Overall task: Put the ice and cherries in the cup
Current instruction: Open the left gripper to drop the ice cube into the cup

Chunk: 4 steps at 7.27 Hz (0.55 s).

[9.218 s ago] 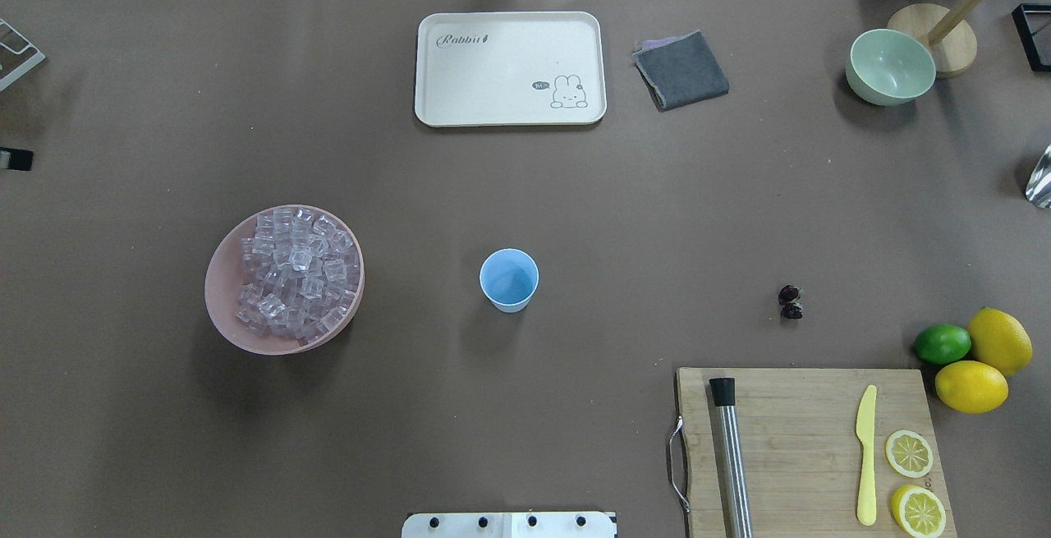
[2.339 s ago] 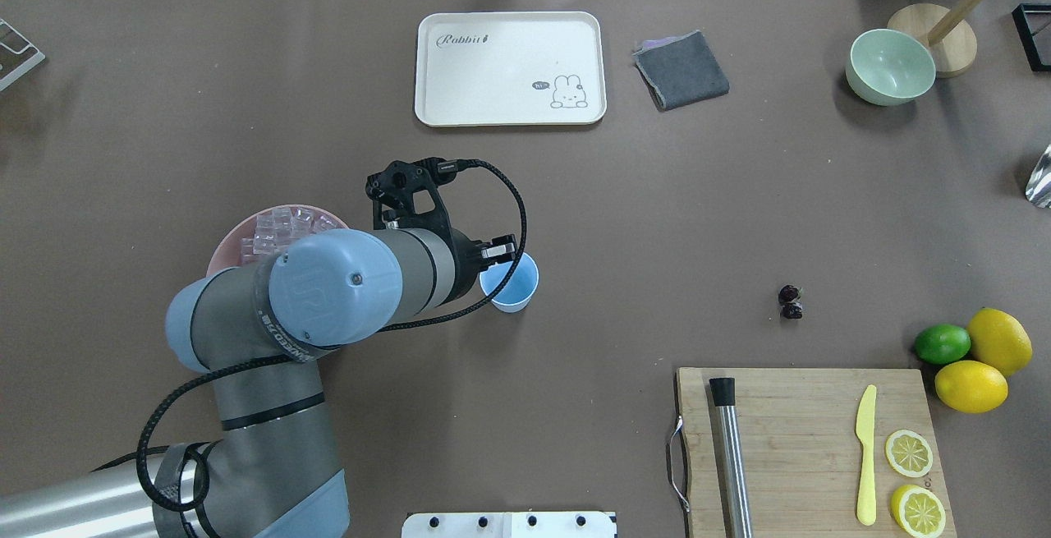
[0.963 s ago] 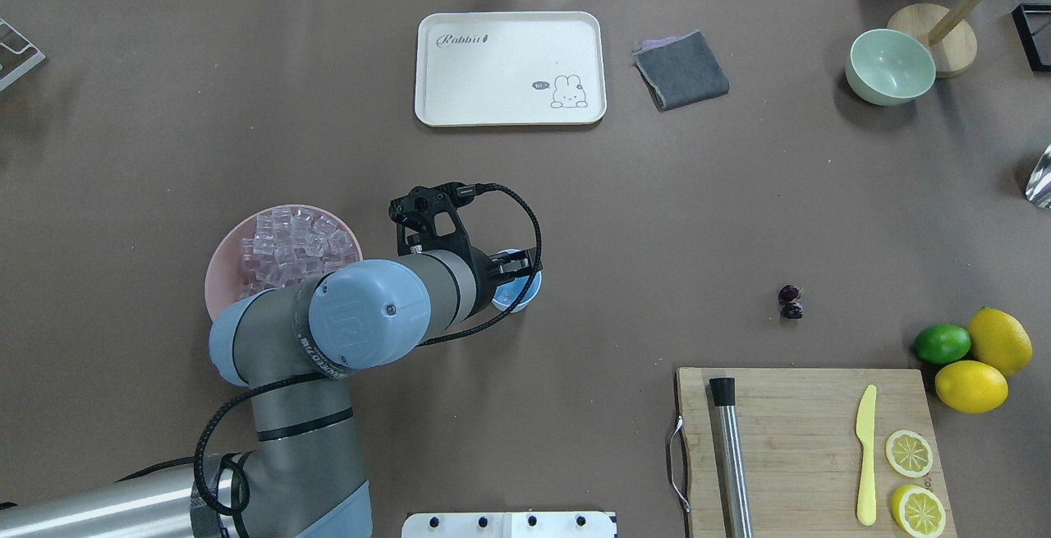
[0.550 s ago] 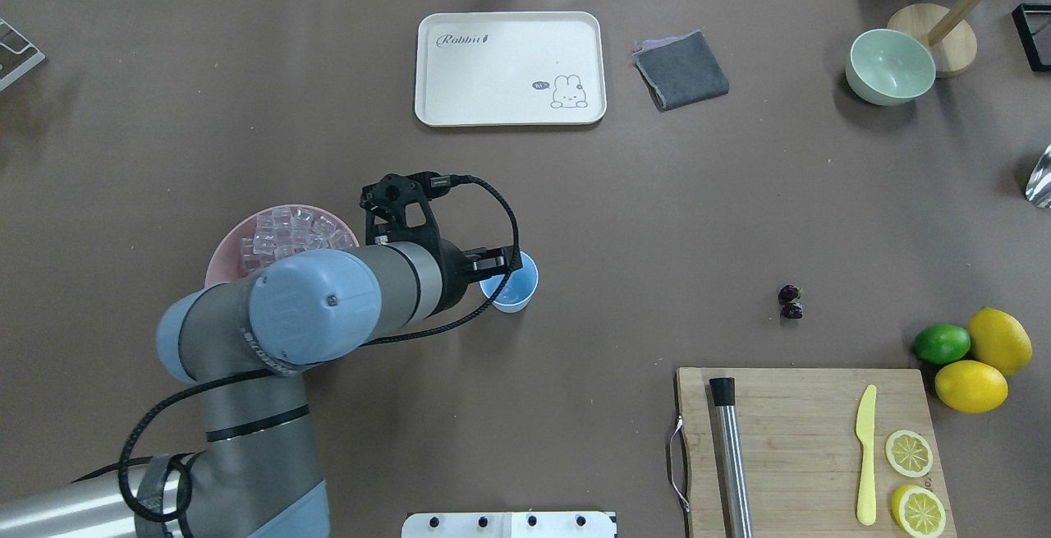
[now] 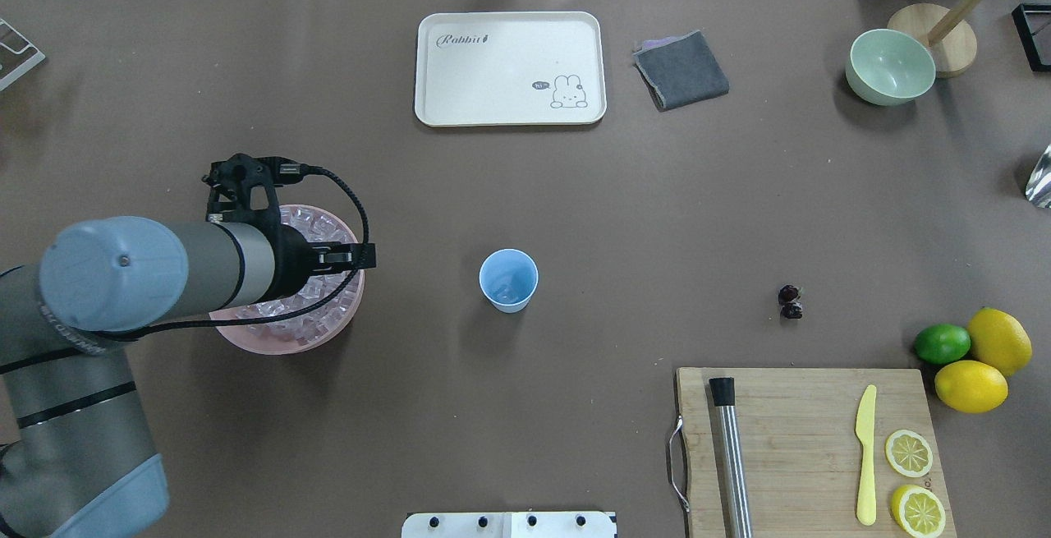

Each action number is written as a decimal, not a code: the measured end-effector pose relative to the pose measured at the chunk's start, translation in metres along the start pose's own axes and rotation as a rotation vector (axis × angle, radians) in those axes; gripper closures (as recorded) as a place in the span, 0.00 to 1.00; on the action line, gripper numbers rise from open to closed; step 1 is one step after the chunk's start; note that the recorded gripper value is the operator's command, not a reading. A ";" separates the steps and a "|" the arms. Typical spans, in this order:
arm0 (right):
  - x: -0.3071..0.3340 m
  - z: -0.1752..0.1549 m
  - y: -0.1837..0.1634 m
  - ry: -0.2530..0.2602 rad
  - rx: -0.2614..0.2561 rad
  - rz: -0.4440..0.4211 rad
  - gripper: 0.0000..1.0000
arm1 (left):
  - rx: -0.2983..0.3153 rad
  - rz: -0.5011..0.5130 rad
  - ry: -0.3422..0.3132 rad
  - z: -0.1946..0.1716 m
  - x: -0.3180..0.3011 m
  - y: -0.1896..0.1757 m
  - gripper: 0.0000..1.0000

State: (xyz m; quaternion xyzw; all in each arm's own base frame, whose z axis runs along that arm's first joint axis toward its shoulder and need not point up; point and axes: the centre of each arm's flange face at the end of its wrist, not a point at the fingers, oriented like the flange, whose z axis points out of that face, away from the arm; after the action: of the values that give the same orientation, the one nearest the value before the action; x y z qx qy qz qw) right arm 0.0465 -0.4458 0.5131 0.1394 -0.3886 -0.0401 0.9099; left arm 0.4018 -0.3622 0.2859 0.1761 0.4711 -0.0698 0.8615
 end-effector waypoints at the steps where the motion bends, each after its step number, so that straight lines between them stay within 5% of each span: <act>1: 0.000 0.000 0.000 0.000 -0.001 0.001 0.00 | -0.008 0.047 -0.035 -0.002 -0.025 0.003 0.21; 4: 0.001 0.001 0.000 -0.001 -0.003 0.001 0.00 | -0.030 0.159 -0.100 0.008 -0.059 0.013 0.29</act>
State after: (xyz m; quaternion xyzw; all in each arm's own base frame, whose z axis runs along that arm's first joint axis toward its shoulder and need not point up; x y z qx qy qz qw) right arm 0.0459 -0.4462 0.5145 0.1377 -0.3889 -0.0402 0.9100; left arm 0.3792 -0.3560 0.3425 0.1964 0.4132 -0.0027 0.8892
